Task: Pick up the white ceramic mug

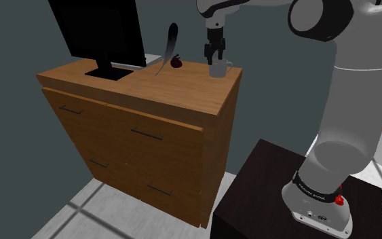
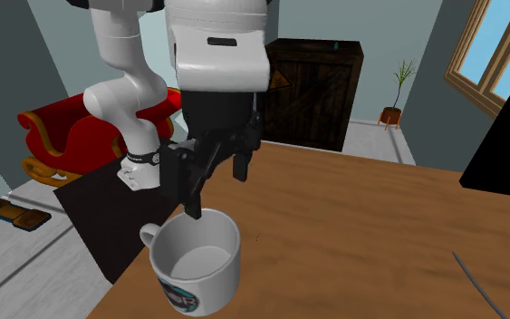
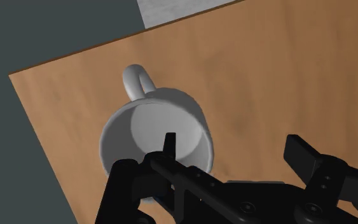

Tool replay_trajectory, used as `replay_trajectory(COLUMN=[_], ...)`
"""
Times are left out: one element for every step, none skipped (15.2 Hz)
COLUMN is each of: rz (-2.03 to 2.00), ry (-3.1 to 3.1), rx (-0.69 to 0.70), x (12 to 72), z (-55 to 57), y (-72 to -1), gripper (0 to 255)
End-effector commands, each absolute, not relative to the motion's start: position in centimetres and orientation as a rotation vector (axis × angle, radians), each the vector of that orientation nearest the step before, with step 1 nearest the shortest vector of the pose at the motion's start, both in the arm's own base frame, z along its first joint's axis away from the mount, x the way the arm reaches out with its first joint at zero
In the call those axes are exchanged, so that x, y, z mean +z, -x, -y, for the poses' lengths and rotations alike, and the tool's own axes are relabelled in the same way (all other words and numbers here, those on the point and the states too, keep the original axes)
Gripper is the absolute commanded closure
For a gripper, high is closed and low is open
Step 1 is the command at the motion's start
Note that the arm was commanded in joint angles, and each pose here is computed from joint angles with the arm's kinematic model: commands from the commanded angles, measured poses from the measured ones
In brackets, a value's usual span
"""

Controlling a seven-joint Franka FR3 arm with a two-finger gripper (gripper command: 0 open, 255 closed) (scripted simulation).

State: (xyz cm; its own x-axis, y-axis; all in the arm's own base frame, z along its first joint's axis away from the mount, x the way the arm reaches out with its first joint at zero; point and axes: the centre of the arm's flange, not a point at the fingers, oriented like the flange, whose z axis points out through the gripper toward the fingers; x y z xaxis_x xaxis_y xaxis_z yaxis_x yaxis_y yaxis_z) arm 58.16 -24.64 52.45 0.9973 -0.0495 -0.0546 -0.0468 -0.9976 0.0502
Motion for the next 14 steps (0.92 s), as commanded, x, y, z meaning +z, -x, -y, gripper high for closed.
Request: replay_trajectory(rz=[0.077, 0.077, 0.077, 0.077, 0.077, 0.077, 0.077, 0.077, 0.077, 0.077, 0.076, 0.077, 0.077, 0.077], ry=[-3.087, -3.087, -3.087, -3.087, -3.087, -3.087, -3.087, -3.087, -3.087, -3.087, -3.087, -3.087, -3.087, -3.087], rx=[-0.093, -0.093, -0.093, -0.093, -0.093, -0.093, -0.093, -0.093, -0.093, -0.093, -0.093, -0.093, -0.093, -0.093], x=[52.0, 51.5, 51.0, 50.4, 49.9, 49.4, 48.9, 48.3, 48.0, 48.0, 48.0, 48.0, 48.0, 48.0], z=[26.2, 26.2, 26.2, 26.2, 26.2, 26.2, 26.2, 26.2, 26.2, 26.2, 26.1, 26.1, 26.1, 26.1], y=[-59.7, -59.7, -59.7, -59.7, -59.7, -59.7, -59.7, -59.7, -59.7, -59.7, -59.7, -59.7, -59.7, -59.7], gripper=[0, 0, 0, 0, 0, 0, 0, 0, 0, 0, 255, 255, 255, 255])
